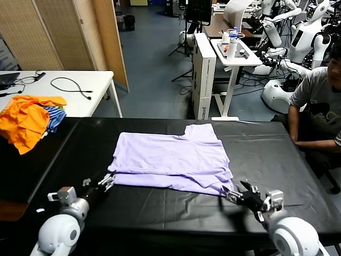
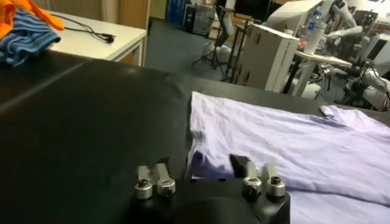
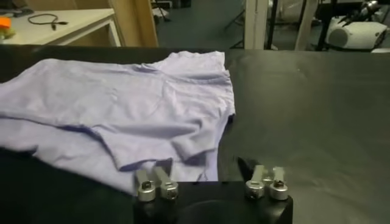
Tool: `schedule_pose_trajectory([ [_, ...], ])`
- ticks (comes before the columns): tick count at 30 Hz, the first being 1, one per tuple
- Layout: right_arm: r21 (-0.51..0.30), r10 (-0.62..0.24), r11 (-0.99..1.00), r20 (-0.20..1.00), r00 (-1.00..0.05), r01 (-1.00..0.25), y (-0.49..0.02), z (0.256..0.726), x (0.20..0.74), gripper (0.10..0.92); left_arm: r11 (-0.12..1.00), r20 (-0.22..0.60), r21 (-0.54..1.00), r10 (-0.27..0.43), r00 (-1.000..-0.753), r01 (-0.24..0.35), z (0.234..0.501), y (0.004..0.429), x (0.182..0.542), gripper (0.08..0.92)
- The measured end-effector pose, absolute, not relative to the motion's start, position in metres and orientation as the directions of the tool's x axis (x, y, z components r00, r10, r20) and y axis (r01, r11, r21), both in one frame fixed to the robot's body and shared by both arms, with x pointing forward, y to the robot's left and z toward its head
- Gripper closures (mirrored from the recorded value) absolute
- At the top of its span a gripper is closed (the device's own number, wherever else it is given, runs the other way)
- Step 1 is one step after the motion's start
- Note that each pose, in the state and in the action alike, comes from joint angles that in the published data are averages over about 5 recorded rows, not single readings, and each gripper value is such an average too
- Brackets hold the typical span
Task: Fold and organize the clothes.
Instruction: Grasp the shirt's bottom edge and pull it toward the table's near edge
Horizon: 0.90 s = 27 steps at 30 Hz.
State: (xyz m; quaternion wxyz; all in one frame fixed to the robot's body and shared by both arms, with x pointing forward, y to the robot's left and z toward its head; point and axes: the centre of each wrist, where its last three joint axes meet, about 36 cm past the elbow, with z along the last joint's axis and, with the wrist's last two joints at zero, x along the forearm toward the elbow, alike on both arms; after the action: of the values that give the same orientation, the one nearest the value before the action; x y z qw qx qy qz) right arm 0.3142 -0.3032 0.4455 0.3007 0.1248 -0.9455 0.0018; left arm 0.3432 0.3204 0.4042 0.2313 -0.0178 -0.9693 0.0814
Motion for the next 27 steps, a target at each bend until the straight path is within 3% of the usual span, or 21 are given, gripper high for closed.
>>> schedule_pose_trajectory([
  [6, 0.072, -0.239, 0.968, 0.574, -0.784, -0.242, -0.3004, 0.4434, 0.3131, 0.290, 0.986, 0.453, -0.167, 0.075, -0.888, -0.002, 0.4009, 0.3177, 0.3399, 0.098],
  [9, 0.071, -0.237, 0.968, 0.577, -0.781, -0.241, -0.3005, 0.4418, 0.3125, 0.381, 0.986, 0.454, -0.168, 0.077, -0.888, 0.000, 0.4003, 0.3174, 0.3397, 0.145],
  [12, 0.070, -0.237, 0.968, 0.579, -0.780, -0.242, -0.3002, 0.4415, 0.3116, 0.444, 0.986, 0.457, -0.165, 0.077, -0.886, 0.000, 0.3989, 0.3176, 0.3391, 0.269],
  [17, 0.059, -0.234, 0.967, 0.574, -0.784, -0.246, -0.2995, 0.4443, 0.3097, 0.543, 0.987, 0.463, -0.161, 0.075, -0.883, 0.000, 0.3966, 0.3175, 0.3376, 0.556],
  [21, 0.052, -0.233, 0.967, 0.572, -0.787, -0.248, -0.2995, 0.4456, 0.3093, 0.746, 0.987, 0.465, -0.158, 0.075, -0.882, 0.001, 0.3959, 0.3175, 0.3368, 0.742],
  [24, 0.049, -0.231, 0.967, 0.574, -0.786, -0.248, -0.2995, 0.4452, 0.3086, 0.859, 0.988, 0.466, -0.155, 0.076, -0.881, 0.003, 0.3953, 0.3175, 0.3360, 0.806],
  [27, 0.046, -0.229, 0.968, 0.577, -0.784, -0.248, -0.2989, 0.4455, 0.3065, 0.882, 0.988, 0.468, -0.152, 0.077, -0.881, 0.006, 0.3946, 0.3174, 0.3348, 0.839],
])
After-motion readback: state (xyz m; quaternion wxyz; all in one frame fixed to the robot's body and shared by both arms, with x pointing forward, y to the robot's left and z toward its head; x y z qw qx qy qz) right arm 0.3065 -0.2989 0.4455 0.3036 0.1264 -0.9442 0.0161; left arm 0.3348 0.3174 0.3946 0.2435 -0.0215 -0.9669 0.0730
